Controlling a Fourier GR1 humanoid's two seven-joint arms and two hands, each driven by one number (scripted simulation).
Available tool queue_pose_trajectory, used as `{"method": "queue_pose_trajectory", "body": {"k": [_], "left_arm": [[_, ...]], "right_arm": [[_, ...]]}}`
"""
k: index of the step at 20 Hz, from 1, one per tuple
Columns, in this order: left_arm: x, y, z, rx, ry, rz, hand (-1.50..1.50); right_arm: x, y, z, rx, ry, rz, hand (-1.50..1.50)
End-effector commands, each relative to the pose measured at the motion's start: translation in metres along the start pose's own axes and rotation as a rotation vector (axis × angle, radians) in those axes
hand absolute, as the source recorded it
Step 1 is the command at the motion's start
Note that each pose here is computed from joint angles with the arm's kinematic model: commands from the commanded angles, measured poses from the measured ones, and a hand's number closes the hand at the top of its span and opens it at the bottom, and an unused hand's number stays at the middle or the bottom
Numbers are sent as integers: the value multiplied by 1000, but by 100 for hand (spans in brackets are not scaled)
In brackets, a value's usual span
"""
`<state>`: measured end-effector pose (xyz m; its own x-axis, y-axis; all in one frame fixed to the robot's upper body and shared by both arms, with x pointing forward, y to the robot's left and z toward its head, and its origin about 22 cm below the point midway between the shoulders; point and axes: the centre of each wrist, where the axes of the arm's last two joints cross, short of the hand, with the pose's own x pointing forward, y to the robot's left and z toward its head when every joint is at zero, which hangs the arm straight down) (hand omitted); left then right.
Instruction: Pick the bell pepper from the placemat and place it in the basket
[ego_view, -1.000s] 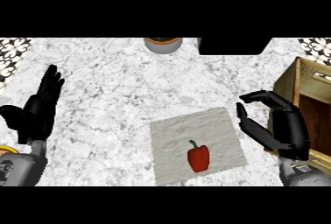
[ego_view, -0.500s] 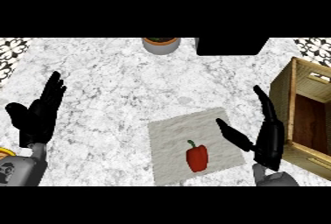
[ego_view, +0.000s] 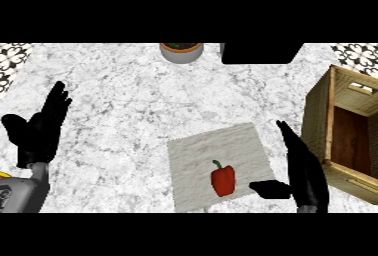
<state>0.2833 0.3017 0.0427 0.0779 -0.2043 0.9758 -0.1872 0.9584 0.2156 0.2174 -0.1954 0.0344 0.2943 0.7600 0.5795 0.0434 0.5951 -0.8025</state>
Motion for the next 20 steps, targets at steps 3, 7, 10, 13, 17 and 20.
{"method": "queue_pose_trajectory", "body": {"k": [3, 7, 10, 13, 17, 20], "left_arm": [[-1, 6, 2, -17, -1, 4, 0], [12, -6, -2, -27, -21, 1, 0], [6, -1, -1, -27, -14, 7, 0], [9, 4, -14, -14, -5, 5, 0], [7, -31, 4, -30, -16, 13, 0], [7, -8, -6, -10, -11, 0, 0]], "right_arm": [[50, -48, 39, 163, 106, 123, -150], [76, -69, 74, 199, 143, 119, -150], [87, -75, 84, 166, 142, 59, -150], [79, -65, 80, 102, 112, -21, -150], [59, -42, 77, 110, 106, -35, -150], [68, -12, 65, 117, 109, -29, -150]]}}
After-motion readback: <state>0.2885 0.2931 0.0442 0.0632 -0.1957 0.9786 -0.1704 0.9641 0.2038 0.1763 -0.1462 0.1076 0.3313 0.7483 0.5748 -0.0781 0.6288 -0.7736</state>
